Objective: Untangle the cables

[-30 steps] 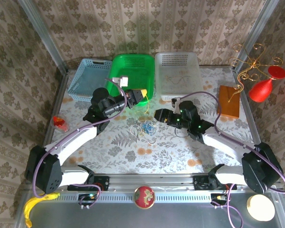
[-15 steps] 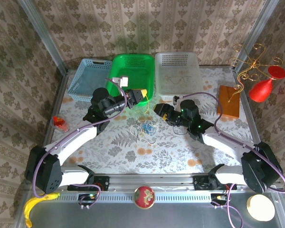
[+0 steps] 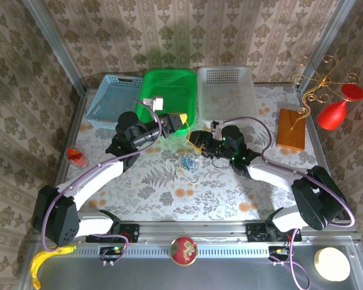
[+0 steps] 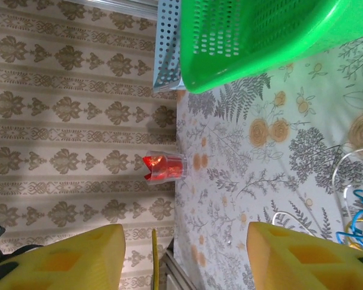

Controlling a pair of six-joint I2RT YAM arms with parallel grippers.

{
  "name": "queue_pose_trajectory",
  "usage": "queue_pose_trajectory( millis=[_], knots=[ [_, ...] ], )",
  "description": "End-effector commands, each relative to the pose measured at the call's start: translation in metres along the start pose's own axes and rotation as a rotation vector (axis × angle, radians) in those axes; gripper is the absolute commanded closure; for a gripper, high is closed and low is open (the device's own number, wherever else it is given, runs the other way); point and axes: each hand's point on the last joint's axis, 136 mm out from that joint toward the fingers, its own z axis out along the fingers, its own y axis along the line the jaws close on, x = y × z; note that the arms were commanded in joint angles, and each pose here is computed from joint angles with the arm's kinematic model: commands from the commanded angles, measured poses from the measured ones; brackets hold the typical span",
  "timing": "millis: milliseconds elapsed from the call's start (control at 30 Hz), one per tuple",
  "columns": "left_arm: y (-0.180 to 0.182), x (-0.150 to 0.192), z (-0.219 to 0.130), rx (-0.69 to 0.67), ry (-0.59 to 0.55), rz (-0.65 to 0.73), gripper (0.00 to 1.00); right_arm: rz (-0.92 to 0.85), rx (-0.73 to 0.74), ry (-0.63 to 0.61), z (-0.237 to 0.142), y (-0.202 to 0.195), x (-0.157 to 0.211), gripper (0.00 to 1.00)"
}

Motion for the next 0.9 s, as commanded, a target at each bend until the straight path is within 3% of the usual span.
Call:
queue_pose_trajectory(
  millis=[0,67,133,233,267,433,600,867],
  knots=[
    [-0.015,-0.015,-0.004,0.039,-0.033,0.067,1.0,0.002,-0.078,0.028,0.007,0.023,0.003,0.45],
    [-0.015,-0.015,-0.004,0.039,-0.034,0.07,1.0,0.004,-0.089,0.042,0.01,0.025,0.005,0.53],
    [-0.015,-0.015,-0.004,0.038,-0.034,0.072,1.0,0.003,-0.088,0.046,0.011,0.024,0.006,0.67],
    [-0.013,-0.013,-0.007,0.031,-0.033,0.07,1.0,-0.002,-0.065,0.023,0.008,0.017,-0.002,0.97],
    [-0.011,-0.012,-0.009,0.025,-0.035,0.069,1.0,-0.001,-0.053,0.006,0.005,0.013,-0.009,1.0],
    [0.003,-0.003,-0.026,-0.031,-0.053,0.07,1.0,-0.026,0.017,-0.11,-0.023,0.004,-0.055,1.0],
    [0.037,0.02,-0.052,-0.162,-0.087,0.062,1.0,-0.137,0.108,-0.278,-0.066,0.025,-0.099,1.0],
    [0.069,0.047,-0.068,-0.259,-0.083,0.049,1.0,-0.216,0.098,-0.404,-0.089,0.064,-0.126,1.0]
  ],
)
